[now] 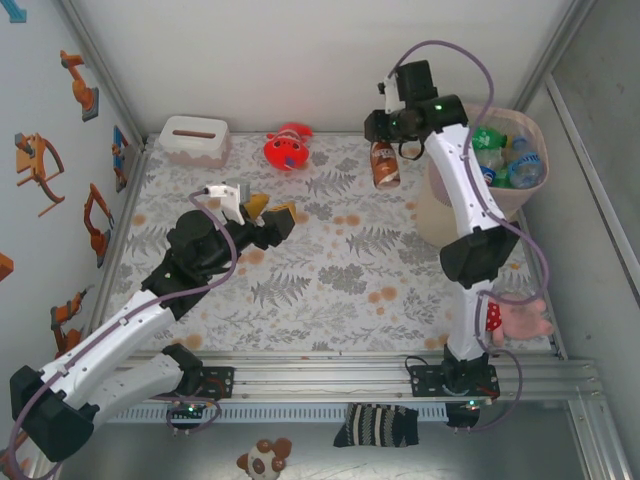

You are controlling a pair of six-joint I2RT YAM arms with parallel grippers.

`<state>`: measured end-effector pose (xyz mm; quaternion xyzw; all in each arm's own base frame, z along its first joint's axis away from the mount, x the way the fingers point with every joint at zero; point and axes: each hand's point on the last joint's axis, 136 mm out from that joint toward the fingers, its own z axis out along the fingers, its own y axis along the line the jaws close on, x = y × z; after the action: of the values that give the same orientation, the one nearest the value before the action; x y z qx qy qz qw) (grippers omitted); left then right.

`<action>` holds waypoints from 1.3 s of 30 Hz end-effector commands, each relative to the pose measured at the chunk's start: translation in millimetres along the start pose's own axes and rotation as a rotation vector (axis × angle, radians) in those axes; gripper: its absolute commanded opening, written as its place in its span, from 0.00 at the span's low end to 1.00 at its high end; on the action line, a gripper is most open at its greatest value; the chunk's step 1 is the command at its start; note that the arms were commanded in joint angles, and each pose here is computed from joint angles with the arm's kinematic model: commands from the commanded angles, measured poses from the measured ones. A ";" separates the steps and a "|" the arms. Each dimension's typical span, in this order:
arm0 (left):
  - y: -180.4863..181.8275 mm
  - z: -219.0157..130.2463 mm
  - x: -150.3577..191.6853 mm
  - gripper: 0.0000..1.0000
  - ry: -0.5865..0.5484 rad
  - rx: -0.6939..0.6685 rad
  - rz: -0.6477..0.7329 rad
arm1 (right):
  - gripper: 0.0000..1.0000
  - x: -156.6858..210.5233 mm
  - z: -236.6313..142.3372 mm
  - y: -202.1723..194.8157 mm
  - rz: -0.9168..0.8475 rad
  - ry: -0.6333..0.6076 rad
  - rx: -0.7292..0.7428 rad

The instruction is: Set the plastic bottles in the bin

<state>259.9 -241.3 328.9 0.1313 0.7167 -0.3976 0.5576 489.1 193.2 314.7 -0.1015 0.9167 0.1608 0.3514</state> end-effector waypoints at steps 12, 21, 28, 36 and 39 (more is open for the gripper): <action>-7.2 0.4 -9.9 0.85 -0.027 0.033 0.002 | 0.36 -51.1 -156.0 -60.2 0.143 -0.315 0.019; -6.2 -1.5 -9.7 0.85 -0.025 0.025 0.007 | 0.36 -43.2 -146.8 -121.7 0.253 -0.294 0.074; -5.8 -0.3 -9.6 0.85 -0.026 0.024 0.007 | 0.35 -16.8 -102.4 -142.9 0.274 -0.163 0.091; -5.2 -0.4 -9.4 0.85 -0.027 0.021 0.005 | 0.35 21.1 -56.1 -156.6 0.332 -0.022 0.087; -5.8 0.0 -9.8 0.85 -0.027 0.023 0.007 | 0.36 29.1 -44.5 -162.5 0.341 0.002 0.093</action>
<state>260.5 -242.8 326.8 0.1328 0.7185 -0.3978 0.5548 490.9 20.6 315.2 0.0719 0.9157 0.1710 0.3566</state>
